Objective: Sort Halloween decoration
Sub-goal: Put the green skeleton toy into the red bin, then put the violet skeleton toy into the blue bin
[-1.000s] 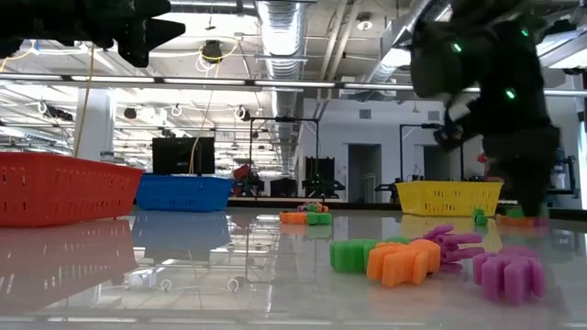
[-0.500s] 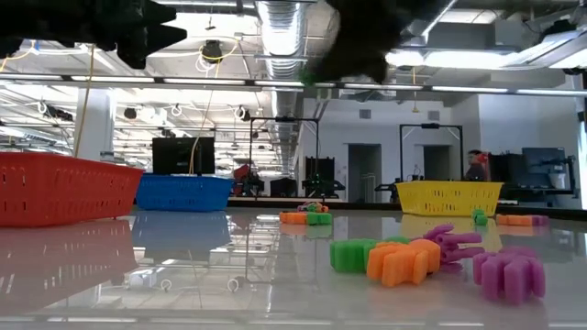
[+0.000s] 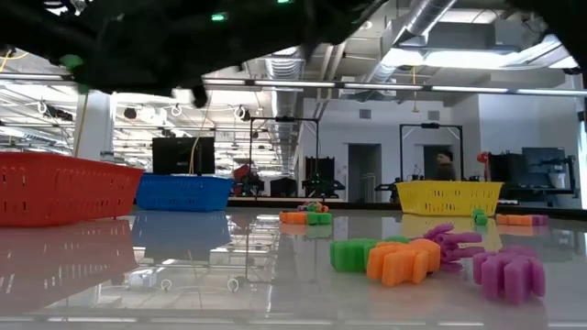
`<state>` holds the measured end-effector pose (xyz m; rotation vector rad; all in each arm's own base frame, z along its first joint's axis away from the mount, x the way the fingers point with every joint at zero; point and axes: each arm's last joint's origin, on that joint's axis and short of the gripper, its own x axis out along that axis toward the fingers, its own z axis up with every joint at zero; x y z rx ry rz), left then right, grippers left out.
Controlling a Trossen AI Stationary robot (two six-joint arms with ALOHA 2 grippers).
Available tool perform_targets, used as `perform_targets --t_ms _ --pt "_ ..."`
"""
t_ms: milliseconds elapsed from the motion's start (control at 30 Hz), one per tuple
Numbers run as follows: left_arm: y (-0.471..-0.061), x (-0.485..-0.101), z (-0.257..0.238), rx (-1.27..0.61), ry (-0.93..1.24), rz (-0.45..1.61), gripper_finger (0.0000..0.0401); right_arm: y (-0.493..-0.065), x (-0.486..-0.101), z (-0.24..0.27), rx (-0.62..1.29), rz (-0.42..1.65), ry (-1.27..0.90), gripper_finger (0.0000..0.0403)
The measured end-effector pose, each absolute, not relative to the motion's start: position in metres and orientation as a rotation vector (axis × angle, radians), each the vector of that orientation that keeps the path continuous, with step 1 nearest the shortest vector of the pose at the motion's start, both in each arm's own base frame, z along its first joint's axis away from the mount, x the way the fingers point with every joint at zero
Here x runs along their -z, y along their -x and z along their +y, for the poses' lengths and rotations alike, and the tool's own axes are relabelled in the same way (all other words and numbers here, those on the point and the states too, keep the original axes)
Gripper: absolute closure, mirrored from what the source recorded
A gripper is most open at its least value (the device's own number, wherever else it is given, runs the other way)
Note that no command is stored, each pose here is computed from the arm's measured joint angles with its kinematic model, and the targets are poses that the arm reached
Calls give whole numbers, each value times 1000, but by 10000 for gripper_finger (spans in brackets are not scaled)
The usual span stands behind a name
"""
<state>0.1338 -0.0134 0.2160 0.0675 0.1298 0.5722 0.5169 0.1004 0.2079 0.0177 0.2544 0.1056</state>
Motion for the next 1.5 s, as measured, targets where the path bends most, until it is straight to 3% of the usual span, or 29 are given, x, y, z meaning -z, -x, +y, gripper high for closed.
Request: perform_targets --t_ms 433,900,1133,1267,1500 --pt "-118 -221 -10 -557 3 167 175 -551 -181 58 -19 326 -98 338" --pt "-118 -220 -10 -555 -12 173 175 -549 -182 38 -132 393 -157 179" --pt "-118 -220 -10 -556 -7 174 175 -529 -221 32 -131 510 -162 171" --pt "-118 -219 -10 -545 -3 182 175 -499 -264 26 -148 629 -177 176" --pt "-118 -219 -10 -540 -3 185 175 -426 -303 51 -174 1038 -143 179"
